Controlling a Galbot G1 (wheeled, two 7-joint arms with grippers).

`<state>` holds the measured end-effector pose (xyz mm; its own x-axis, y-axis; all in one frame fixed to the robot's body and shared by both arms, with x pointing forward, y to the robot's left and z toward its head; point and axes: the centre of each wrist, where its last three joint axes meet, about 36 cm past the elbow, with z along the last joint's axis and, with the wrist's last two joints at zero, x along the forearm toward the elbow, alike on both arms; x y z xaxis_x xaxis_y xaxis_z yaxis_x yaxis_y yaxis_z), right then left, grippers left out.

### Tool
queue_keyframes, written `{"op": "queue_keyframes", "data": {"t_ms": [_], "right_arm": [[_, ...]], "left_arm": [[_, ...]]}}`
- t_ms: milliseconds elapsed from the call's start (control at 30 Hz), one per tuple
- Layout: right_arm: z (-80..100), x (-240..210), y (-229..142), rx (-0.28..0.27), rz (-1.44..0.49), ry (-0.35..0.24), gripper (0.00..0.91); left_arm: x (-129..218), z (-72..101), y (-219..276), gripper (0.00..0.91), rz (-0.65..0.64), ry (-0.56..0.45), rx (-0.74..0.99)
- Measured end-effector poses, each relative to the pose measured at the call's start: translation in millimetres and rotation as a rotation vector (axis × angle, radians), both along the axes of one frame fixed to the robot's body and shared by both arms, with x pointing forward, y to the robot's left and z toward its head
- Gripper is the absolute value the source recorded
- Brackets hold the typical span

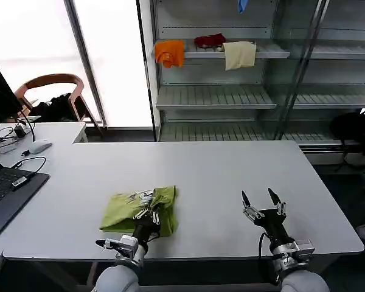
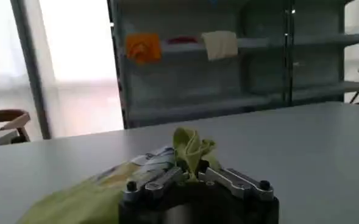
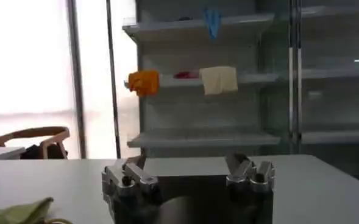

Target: Fold and organize the clothes.

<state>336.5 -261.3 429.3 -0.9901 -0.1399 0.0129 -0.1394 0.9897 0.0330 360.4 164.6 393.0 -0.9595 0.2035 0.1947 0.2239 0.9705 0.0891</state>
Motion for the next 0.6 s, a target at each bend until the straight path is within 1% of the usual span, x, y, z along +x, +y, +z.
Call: {"op": "queue_keyframes", "data": {"t_ms": [33,67,100,133,433,533,600], "right_arm": [[-0.2,0,0,0.0,0.0,0.001,0.907],[-0.4,-1,0,-0.001,-0.001,0.002,0.907],[-0.6,-1,-1,-0.001,-0.001,0.003,0.907],[-0.7,-1,-1,-0.002,-0.002,0.003,0.907],[-0.6,0,1,-0.002,-0.001,0.002,0.907],[-0.8,0,2,-0.004,0.0,0.004,0.907],[-0.8,1,4,-0.004,0.0,0.004,0.907]], "left_arm": [[1,-0.8,-1,0.04,-0.001,-0.001,0.004],[2,-1.9,-2,0.222,-0.002,0.0,0.009],[2,-3.1,-2,0.836,-0.003,0.001,0.015],[2,-4.5,-3,0.907,-0.003,0.004,0.021],[-2,-10.7,-10,0.907,-0.021,-0.015,0.103],[-7,-8.8,-13,0.907,-0.028,-0.037,0.138],[-9,-4.4,-16,0.907,-0.036,-0.06,0.149]]}}
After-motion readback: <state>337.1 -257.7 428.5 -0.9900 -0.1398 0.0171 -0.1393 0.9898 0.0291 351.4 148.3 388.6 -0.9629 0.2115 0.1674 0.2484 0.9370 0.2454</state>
